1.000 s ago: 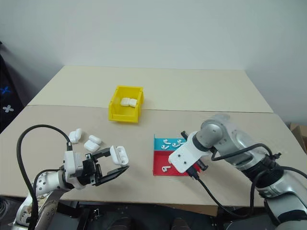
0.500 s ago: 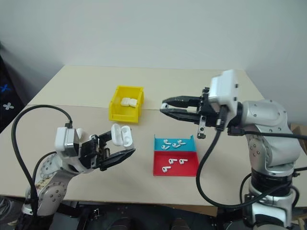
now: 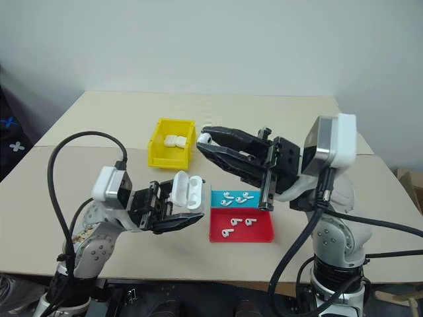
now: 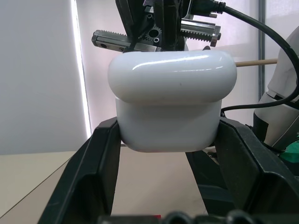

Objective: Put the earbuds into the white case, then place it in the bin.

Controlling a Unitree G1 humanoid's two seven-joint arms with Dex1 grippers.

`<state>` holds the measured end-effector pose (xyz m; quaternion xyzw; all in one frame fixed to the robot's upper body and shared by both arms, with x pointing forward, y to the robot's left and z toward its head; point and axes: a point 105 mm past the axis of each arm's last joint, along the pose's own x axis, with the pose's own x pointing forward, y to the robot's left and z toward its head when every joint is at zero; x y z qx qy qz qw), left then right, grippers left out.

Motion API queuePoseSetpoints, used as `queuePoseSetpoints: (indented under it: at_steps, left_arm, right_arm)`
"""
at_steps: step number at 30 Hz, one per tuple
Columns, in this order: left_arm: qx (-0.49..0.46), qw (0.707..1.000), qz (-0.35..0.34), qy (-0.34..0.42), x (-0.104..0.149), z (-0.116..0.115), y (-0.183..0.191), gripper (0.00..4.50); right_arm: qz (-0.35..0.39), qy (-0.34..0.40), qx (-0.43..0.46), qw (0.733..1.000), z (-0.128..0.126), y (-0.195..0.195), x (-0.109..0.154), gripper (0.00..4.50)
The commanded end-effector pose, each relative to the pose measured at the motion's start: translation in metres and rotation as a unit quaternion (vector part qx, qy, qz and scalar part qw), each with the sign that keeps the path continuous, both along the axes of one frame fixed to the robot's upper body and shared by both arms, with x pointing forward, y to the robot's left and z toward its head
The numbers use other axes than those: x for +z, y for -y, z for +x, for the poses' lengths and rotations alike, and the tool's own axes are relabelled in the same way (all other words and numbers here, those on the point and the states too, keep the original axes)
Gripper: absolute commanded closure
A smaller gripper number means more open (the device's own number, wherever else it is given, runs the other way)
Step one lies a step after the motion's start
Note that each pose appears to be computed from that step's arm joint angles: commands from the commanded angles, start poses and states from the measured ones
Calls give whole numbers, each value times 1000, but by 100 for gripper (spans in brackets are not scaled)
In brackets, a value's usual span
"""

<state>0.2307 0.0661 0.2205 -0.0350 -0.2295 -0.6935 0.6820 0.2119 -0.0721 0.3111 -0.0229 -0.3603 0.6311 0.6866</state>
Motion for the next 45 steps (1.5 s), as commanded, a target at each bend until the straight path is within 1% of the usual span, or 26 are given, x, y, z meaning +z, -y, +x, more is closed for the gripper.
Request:
queuePoseSetpoints:
  at_steps: [1, 6, 13, 21, 37, 45]
  left_arm:
    - [-14, 1000, -3, 26, 8, -7, 3, 175]
    - [-20, 999, 0, 29, 7, -11, 2, 175]
    - [-23, 999, 7, 35, 7, -13, 2, 175]
    - [-20, 999, 13, 39, 6, -13, 2, 175]
    - [-10, 999, 15, 41, 5, -9, 1, 175]
    - [-8, 999, 18, 39, 1, -9, 1, 175]
  right_arm:
    - [-16, 30, 21, 999, -9, -5, -3, 390]
    - [-48, 39, 32, 998, -6, -13, -14, 390]
    - [-66, 38, 38, 996, 3, -18, -22, 390]
    - [-86, 42, 35, 995, 6, -17, -32, 390]
    - [-100, 38, 21, 994, 10, -11, -39, 390]
    - [-72, 38, 24, 996, 7, -9, -30, 390]
